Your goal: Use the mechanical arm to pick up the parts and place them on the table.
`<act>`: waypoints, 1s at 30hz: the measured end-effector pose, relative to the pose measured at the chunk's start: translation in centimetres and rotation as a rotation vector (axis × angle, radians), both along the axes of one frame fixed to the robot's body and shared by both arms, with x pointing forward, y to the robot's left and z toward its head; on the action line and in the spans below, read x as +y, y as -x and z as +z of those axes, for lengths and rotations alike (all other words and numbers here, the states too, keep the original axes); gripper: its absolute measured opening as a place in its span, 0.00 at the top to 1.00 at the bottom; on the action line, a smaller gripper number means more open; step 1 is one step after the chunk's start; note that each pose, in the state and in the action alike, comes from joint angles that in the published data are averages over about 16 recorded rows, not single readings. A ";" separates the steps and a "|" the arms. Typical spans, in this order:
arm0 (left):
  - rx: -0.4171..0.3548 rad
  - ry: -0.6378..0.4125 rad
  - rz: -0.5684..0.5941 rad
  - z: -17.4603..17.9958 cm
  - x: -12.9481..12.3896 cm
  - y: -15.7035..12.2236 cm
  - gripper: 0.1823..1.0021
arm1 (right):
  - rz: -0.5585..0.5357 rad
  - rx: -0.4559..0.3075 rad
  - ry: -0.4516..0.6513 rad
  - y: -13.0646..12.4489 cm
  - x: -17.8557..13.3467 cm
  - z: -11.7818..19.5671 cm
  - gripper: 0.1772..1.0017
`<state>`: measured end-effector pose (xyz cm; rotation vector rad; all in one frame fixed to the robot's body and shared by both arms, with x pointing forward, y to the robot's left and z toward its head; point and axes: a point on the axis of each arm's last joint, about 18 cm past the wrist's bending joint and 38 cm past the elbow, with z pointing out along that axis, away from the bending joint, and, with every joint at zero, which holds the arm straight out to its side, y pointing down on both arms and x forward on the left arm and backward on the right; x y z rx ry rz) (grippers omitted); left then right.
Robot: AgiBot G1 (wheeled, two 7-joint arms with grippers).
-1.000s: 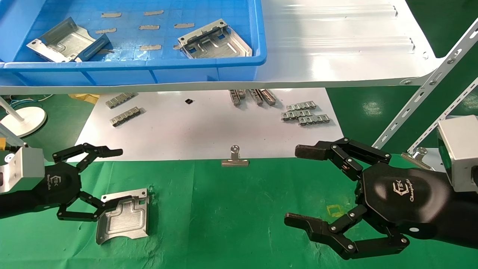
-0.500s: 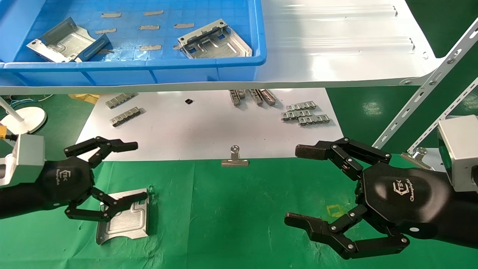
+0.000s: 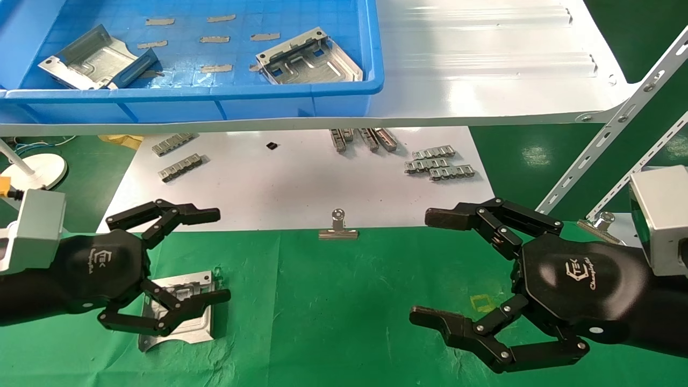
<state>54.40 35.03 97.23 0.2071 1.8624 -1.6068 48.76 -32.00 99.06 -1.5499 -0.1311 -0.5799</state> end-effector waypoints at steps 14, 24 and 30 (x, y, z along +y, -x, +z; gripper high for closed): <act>0.046 0.033 -0.086 1.1 -2.5 2.9 0.00 | 0.000 0.000 0.000 0.0 0.0 0.0 0.00; 0.077 0.043 -0.139 1.7 -4.1 5.3 0.00 | 0.000 0.000 0.000 0.0 0.0 0.0 0.00; 0.090 0.042 -0.164 1.9 -4.9 6.5 0.00 | 0.000 0.000 0.000 0.0 0.0 0.0 0.00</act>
